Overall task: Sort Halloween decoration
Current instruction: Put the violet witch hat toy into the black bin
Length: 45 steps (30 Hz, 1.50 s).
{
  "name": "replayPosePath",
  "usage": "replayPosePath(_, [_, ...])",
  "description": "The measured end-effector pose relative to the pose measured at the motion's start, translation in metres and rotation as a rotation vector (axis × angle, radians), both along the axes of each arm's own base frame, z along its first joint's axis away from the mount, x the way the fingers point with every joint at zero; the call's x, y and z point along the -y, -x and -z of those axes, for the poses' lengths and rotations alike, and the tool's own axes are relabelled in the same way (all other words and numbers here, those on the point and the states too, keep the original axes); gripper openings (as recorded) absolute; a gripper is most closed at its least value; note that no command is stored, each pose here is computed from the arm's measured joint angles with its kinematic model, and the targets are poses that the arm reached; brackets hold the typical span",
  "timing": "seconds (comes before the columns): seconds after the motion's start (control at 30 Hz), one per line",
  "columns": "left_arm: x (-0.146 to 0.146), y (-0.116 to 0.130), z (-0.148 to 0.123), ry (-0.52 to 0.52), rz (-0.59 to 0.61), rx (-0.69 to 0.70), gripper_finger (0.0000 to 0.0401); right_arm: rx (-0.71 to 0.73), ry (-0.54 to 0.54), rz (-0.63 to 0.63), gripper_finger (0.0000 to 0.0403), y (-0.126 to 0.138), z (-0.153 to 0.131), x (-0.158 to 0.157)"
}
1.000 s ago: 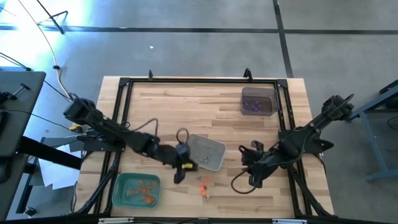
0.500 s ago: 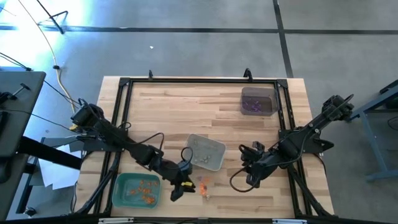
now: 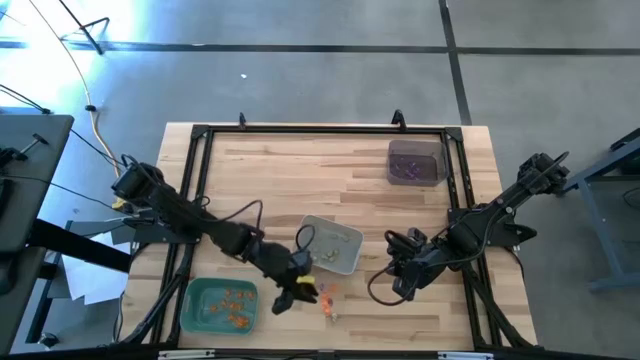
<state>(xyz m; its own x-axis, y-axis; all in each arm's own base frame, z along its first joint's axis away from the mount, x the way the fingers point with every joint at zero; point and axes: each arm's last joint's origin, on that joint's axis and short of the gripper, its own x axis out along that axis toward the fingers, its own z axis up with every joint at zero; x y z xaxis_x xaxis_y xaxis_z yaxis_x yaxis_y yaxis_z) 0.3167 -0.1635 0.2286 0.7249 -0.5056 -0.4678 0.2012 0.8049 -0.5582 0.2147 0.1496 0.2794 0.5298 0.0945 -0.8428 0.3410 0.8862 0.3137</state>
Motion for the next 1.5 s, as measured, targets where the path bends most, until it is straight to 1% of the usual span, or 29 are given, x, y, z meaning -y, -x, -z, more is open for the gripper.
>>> replayPosePath(0.13, [-0.012, -0.002, -0.01, -0.055, -0.002, 0.07, 0.0076, -0.004, -0.018, 0.029, 0.0094, 0.0, 0.0, 0.0])
replayPosePath(0.27, [-0.022, -0.004, -0.018, -0.122, -0.045, 0.137, 0.0076, -0.005, -0.019, 0.03, 0.0094, 0.001, 0.0, 0.0])
replayPosePath(0.43, [-0.03, -0.008, -0.02, -0.143, -0.121, 0.156, 0.0076, -0.005, -0.017, 0.025, 0.0094, 0.001, 0.0, -0.001])
replayPosePath(0.57, [-0.038, -0.01, -0.018, -0.182, -0.199, 0.149, 0.0076, -0.004, -0.015, 0.023, 0.0094, 0.001, 0.0, 0.0])
replayPosePath(0.67, [-0.041, -0.011, -0.018, -0.163, -0.227, 0.139, 0.0076, -0.003, -0.006, 0.008, 0.0094, 0.001, 0.0, 0.0])
replayPosePath(0.83, [-0.047, -0.013, -0.017, -0.166, -0.243, 0.124, 0.0076, -0.003, 0.01, -0.013, 0.0094, 0.001, 0.0, 0.0])
replayPosePath(1.03, [-0.05, -0.014, -0.016, -0.14, -0.275, 0.102, 0.0076, -0.009, 0.014, -0.013, 0.0094, 0.001, 0.001, 0.0])
replayPosePath(1.13, [-0.05, -0.014, -0.016, -0.098, -0.307, 0.082, 0.0076, -0.008, 0.02, -0.022, 0.0094, 0.001, 0.001, 0.0])
replayPosePath(1.23, [-0.052, -0.015, -0.014, -0.101, -0.361, 0.08, 0.0076, -0.008, 0.023, -0.027, 0.0094, 0.001, 0.001, 0.0])
replayPosePath(1.3, [-0.055, -0.016, -0.015, -0.073, -0.38, 0.073, 0.0076, -0.006, 0.026, -0.025, 0.0094, 0.001, 0.001, 0.0])
replayPosePath(1.4, [-0.059, -0.019, -0.016, -0.052, -0.393, 0.081, 0.0076, 0.003, 0.037, -0.014, 0.0094, 0.001, 0.0, 0.001])
replayPosePath(1.5, [-0.063, -0.022, -0.02, -0.034, -0.41, 0.118, 0.0076, 0.003, 0.036, -0.012, 0.0094, 0.001, 0.0, 0.001])
